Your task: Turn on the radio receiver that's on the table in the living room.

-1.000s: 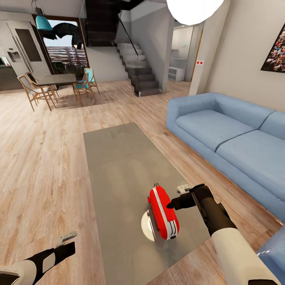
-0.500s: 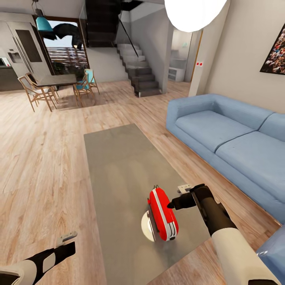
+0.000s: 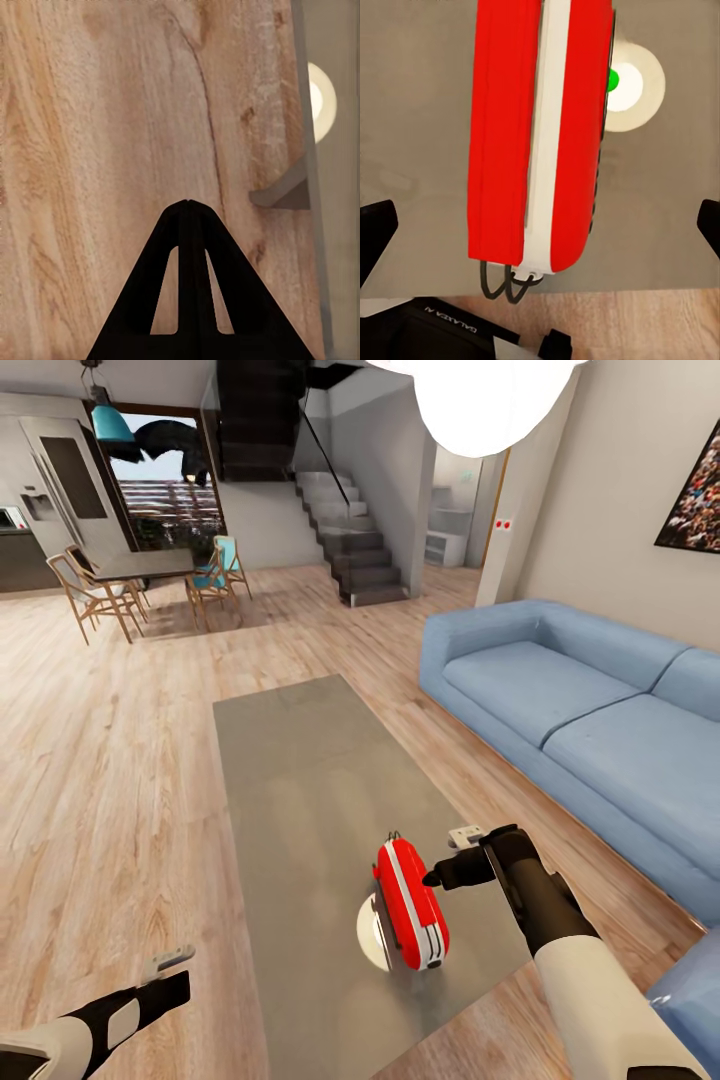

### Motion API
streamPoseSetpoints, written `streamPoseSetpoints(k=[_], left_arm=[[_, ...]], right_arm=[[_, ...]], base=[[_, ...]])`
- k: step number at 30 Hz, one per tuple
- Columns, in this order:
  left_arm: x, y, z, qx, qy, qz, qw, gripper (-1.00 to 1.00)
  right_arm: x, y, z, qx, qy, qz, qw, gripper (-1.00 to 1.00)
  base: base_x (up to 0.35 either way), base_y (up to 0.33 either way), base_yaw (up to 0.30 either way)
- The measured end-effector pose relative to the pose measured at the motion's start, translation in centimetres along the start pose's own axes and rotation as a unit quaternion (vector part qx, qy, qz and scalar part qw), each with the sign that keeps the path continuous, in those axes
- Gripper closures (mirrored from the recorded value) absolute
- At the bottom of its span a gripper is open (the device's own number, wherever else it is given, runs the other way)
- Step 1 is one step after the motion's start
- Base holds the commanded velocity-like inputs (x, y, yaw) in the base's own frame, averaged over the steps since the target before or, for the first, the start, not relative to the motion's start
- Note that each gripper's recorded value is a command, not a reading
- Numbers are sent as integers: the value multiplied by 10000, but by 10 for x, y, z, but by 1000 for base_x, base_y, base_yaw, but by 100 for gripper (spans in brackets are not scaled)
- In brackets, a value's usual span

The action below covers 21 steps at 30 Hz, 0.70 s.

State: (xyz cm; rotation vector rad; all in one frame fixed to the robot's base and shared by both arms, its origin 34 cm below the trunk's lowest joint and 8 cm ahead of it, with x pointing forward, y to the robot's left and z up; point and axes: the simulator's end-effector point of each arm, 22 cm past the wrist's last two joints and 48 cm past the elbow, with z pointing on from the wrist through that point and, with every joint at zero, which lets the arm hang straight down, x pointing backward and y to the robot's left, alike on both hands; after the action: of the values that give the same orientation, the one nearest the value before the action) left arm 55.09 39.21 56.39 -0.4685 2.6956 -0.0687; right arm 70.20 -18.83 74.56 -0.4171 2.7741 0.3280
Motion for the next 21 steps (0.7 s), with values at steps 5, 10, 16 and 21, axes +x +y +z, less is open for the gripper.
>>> streamPoseSetpoints(k=[5, 10, 16, 21], left_arm=[[-2, 0, -7, -1, 3, 0, 10000, 100], [-4, -1, -13, -2, 3, 0, 10000, 100], [-6, -2, -21, -1, 2, 0, 10000, 100], [-8, -2, -27, -2, 4, -3, 10000, 100]], right_arm=[[-2, 1, -7, 0, 1, 0, 10000, -100], [-4, 3, -13, -3, 0, 2, 10000, -100], [-5, 5, -20, -6, 1, 2, 10000, -100], [-7, 7, -26, -6, 5, -10, 10000, -100]], base=[[0, 0, 0], [0, 0, 0], [0, 0, 0], [-190, 0, 0]])
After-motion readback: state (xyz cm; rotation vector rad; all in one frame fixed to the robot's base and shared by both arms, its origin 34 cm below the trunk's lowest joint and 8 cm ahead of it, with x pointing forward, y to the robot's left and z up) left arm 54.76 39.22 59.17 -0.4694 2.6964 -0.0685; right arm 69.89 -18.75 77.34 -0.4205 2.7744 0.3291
